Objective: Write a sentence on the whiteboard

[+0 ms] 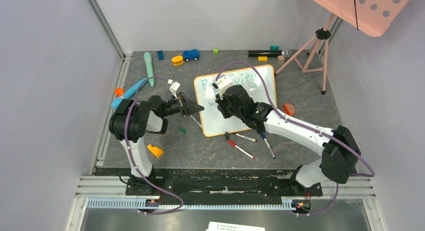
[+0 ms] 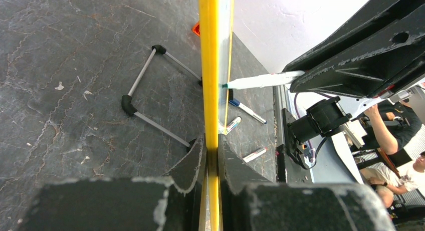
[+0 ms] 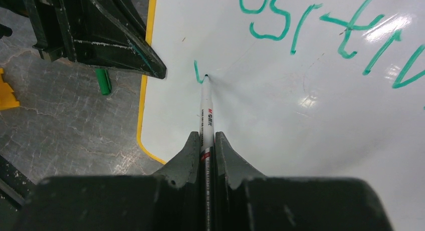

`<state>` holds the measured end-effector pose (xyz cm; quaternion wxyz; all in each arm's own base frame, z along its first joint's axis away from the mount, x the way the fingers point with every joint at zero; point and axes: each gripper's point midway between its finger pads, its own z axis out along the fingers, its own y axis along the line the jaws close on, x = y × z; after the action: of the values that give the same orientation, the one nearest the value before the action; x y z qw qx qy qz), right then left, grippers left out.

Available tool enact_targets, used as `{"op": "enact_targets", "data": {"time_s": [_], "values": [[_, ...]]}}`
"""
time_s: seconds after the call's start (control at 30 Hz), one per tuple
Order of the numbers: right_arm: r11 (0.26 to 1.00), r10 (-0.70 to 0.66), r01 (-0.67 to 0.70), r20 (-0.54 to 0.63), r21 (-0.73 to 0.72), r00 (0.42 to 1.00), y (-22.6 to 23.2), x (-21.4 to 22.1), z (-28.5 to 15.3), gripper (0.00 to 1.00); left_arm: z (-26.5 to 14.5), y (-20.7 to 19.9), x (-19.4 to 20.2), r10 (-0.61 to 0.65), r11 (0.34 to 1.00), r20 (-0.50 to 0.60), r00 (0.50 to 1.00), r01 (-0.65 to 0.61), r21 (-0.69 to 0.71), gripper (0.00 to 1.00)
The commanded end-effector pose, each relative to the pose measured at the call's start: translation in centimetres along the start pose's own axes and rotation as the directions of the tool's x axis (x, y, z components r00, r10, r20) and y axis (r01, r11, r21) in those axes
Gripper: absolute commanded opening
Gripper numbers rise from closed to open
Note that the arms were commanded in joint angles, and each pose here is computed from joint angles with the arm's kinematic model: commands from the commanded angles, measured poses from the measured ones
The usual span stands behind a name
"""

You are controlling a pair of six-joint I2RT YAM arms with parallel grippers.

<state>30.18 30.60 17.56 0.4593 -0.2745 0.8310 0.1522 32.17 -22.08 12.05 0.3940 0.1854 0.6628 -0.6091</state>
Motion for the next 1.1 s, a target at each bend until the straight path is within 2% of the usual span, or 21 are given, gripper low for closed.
{"op": "enact_targets", "data": {"time_s": [0.0, 0.23, 0.77, 1.07], "values": [[0.998, -0.008, 0.004, 0.072, 0.055, 0.997, -0.9, -3.2, 0.0, 0.0, -0.3, -1.4, -0.4, 0.095, 0.994, 0.001, 0.995, -0.095, 0.049, 0.02], [0.998, -0.014, 0.009, 0.082, 0.063, 0.997, -1.2, -4.0, 0.2, 0.0, -0.3, -1.3, -0.4, 0.093, 0.994, 0.001, 0.996, -0.093, 0.049, 0.02], [0.998, 0.005, -0.006, 0.02, 0.063, 1.0, -1.8, 0.3, -1.1, 0.0, -0.3, -1.3, -0.3, 0.092, 0.995, 0.003, 0.996, -0.092, 0.045, 0.02], [0.995, -0.001, -0.003, 0.043, 0.099, 0.999, -2.7, -1.2, -0.8, 0.0, -0.3, -1.3, -0.4, 0.095, 0.994, 0.003, 0.995, -0.095, 0.047, 0.02]]}}
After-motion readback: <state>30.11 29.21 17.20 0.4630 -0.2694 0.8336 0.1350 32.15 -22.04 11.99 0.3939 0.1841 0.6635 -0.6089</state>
